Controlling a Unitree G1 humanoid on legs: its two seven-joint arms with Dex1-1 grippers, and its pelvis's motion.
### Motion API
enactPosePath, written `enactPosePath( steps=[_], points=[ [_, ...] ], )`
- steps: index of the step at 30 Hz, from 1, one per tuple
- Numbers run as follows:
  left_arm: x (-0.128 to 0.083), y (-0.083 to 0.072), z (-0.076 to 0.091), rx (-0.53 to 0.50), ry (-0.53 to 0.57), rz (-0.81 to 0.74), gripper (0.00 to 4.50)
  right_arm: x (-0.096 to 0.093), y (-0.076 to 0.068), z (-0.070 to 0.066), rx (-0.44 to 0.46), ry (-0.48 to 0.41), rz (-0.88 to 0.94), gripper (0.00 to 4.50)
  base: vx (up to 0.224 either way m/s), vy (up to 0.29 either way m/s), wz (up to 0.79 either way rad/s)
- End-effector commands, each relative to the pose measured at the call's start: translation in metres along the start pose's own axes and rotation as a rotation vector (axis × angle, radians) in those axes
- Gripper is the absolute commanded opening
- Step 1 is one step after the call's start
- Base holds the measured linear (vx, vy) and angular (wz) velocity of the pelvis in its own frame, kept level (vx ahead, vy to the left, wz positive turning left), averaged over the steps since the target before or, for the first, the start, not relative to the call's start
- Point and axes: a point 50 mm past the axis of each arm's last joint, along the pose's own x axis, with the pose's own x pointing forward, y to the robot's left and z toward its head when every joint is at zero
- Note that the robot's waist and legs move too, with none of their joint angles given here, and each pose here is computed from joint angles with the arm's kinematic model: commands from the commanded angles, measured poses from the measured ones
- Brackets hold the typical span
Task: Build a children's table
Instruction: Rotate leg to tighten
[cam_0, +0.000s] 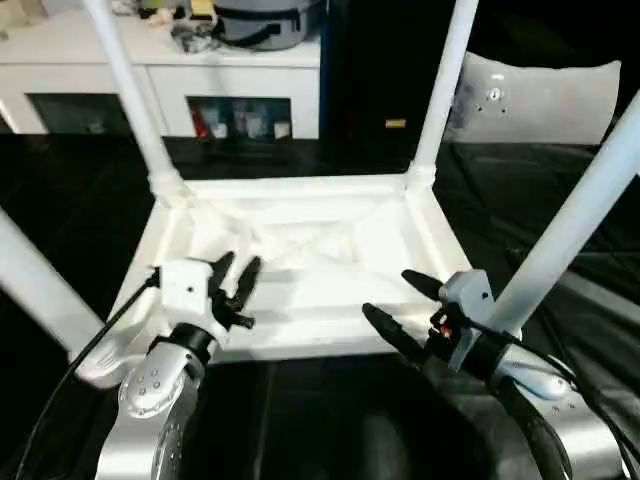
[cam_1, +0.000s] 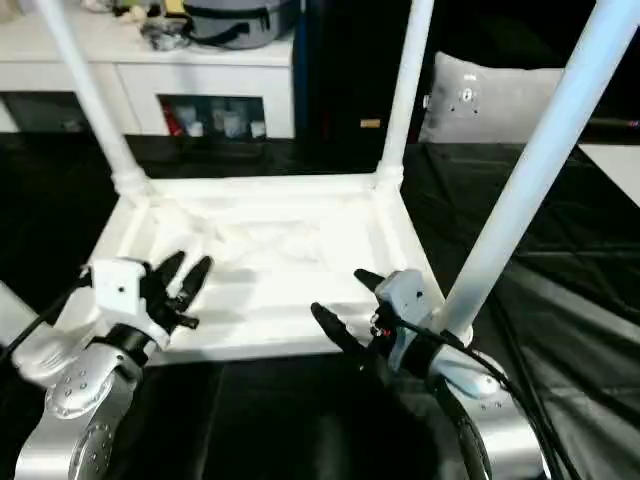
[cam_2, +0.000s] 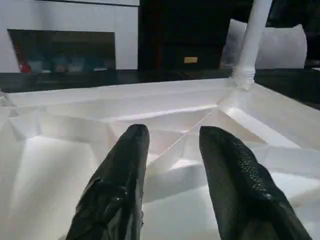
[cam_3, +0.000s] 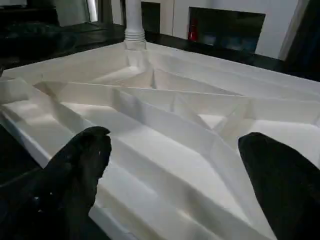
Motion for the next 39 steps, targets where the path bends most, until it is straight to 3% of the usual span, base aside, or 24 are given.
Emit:
enactPosePath(
  steps=[1, 10, 11, 14, 17, 20, 22, 23, 26, 27, 32, 39],
  points=[
    [0.001, 0.002, 0.001, 0.018, 0.013, 0.012, 2.23, 0.0, -0.001, 0.003, -0.009, -0.004, -0.014, 4.5, -0.054, 0.05, -0.09],
    [-0.001, 0.001, 0.0, 0.001, 0.037, -0.063, 2.42, -0.001, -0.007, 0.0, -0.036, 0.026, -0.035, 4.5, -0.006, 0.006, -0.01],
    [-0.002, -0.001, 0.0, -0.001, 0.036, -0.081, 2.76, -0.001, -0.007, 0.0, -0.037, 0.028, -0.032, 4.5, 0.0, 0.0, 0.0],
    [-0.005, -0.005, 0.001, -0.018, 0.034, -0.141, 2.77, 0.0, -0.009, 0.0, -0.037, 0.029, -0.03, 4.5, 0.0, 0.0, 0.0],
    [-0.008, -0.008, 0.0, -0.008, 0.048, -0.182, 3.16, 0.0, -0.012, 0.0, -0.043, 0.032, -0.039, 4.5, 0.0, 0.0, 0.0],
    [-0.018, -0.014, -0.003, -0.001, 0.103, -0.329, 3.19, 0.001, -0.023, 0.001, -0.063, 0.047, -0.078, 4.5, 0.056, -0.019, -0.03],
    [-0.022, -0.015, -0.004, -0.015, 0.126, -0.369, 3.61, 0.002, -0.026, 0.002, -0.063, 0.044, -0.089, 4.5, 0.055, -0.018, -0.03],
    [-0.022, -0.015, -0.004, -0.015, 0.126, -0.369, 3.61, 0.002, -0.026, 0.002, -0.063, 0.044, -0.089, 4.5, 0.05, -0.016, -0.03],
    [-0.027, -0.013, -0.003, 0.02, 0.171, -0.45, 3.63, 0.004, -0.026, 0.003, -0.068, 0.042, -0.079, 4.5, 0.0, 0.0, 0.0],
    [-0.03, -0.009, -0.004, 0.032, 0.196, -0.467, 3.96, 0.006, -0.026, 0.002, -0.066, 0.04, -0.078, 4.5, 0.0, 0.0, 0.0],
    [-0.038, -0.002, -0.01, 0.123, 0.315, -0.547, 4.21, 0.009, -0.026, -0.002, -0.056, 0.041, -0.094, 4.5, 0.0, 0.0, 0.0],
    [-0.04, 0.006, -0.02, 0.235, 0.41, -0.563, 4.48, 0.009, -0.044, -0.005, -0.044, 0.055, -0.246, 4.5, 0.0, 0.0, 0.0]
  ],
)
